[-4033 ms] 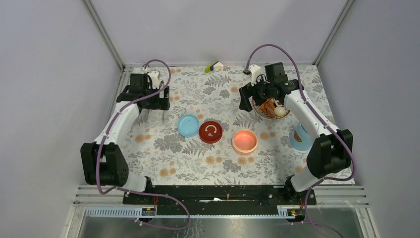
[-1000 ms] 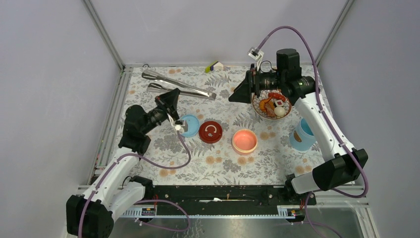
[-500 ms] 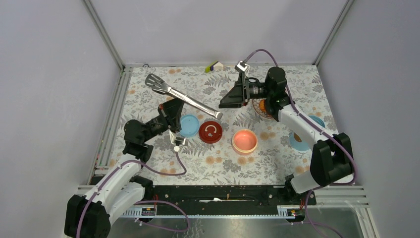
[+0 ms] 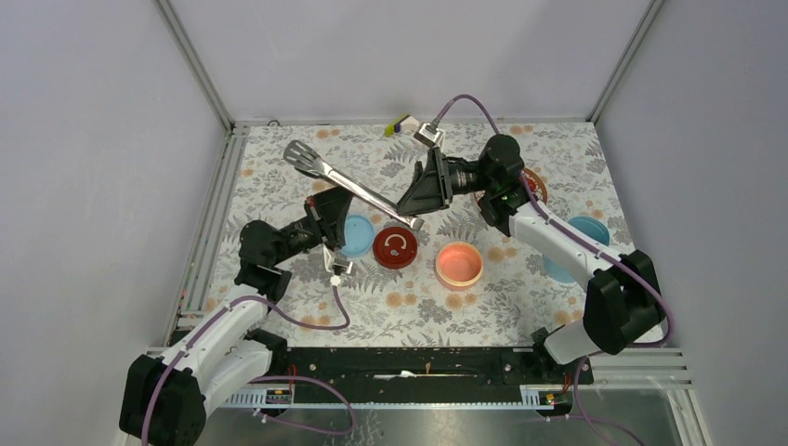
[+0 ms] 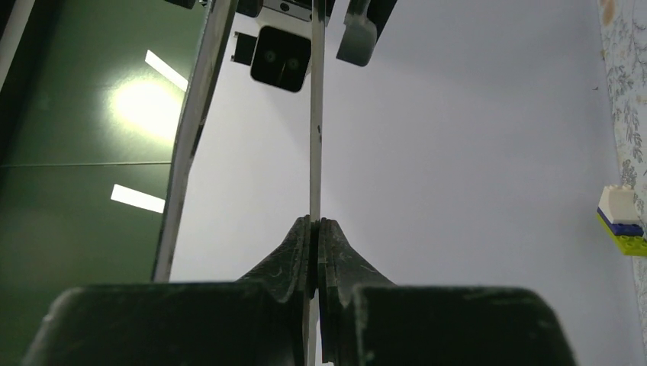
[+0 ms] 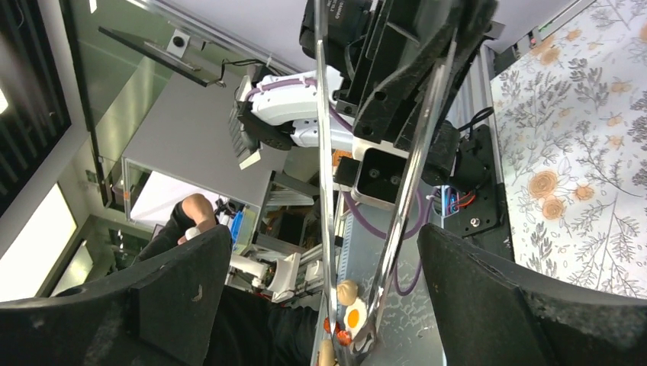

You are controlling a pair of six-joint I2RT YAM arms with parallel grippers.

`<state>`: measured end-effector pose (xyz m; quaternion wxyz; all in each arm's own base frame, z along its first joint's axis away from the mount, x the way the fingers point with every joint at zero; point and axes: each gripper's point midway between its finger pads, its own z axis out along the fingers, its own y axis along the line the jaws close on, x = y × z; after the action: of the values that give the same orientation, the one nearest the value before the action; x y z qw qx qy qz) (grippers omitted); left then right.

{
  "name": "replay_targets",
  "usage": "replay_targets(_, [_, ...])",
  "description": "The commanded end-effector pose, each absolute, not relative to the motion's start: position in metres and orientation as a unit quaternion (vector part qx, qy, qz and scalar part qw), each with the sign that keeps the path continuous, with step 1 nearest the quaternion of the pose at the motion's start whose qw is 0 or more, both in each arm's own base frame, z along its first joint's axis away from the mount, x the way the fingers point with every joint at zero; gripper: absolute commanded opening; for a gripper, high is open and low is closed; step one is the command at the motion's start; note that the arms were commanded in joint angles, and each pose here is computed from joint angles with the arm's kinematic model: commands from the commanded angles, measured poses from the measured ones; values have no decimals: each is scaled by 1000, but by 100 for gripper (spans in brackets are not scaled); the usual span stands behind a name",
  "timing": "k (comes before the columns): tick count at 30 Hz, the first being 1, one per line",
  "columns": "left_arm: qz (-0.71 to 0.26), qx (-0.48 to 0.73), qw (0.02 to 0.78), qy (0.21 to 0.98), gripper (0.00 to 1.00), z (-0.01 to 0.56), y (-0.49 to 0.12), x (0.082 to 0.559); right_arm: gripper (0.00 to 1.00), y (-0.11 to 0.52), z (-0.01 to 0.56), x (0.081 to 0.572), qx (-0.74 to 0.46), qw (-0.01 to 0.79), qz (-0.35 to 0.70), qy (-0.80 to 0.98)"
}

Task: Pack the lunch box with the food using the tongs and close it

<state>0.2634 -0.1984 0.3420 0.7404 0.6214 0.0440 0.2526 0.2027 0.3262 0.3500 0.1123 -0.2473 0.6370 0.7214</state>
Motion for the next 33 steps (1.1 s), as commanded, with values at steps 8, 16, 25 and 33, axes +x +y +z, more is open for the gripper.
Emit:
replay_targets(8, [268, 609, 747, -15, 0, 372, -212, 255, 98, 346, 365, 191, -260, 103, 737, 615])
replay_targets(16, [274, 603, 749, -15, 0, 376, -215, 259, 78, 355, 360, 207, -203, 87, 736, 640])
replay_targets(25, [268, 611, 744, -18, 0, 371, -221, 261, 65, 358, 359, 210, -199, 87, 739, 638])
replay_targets(33, [259, 612, 747, -15, 0, 371, -226, 261, 59, 361, 354, 211, -199, 86, 736, 641])
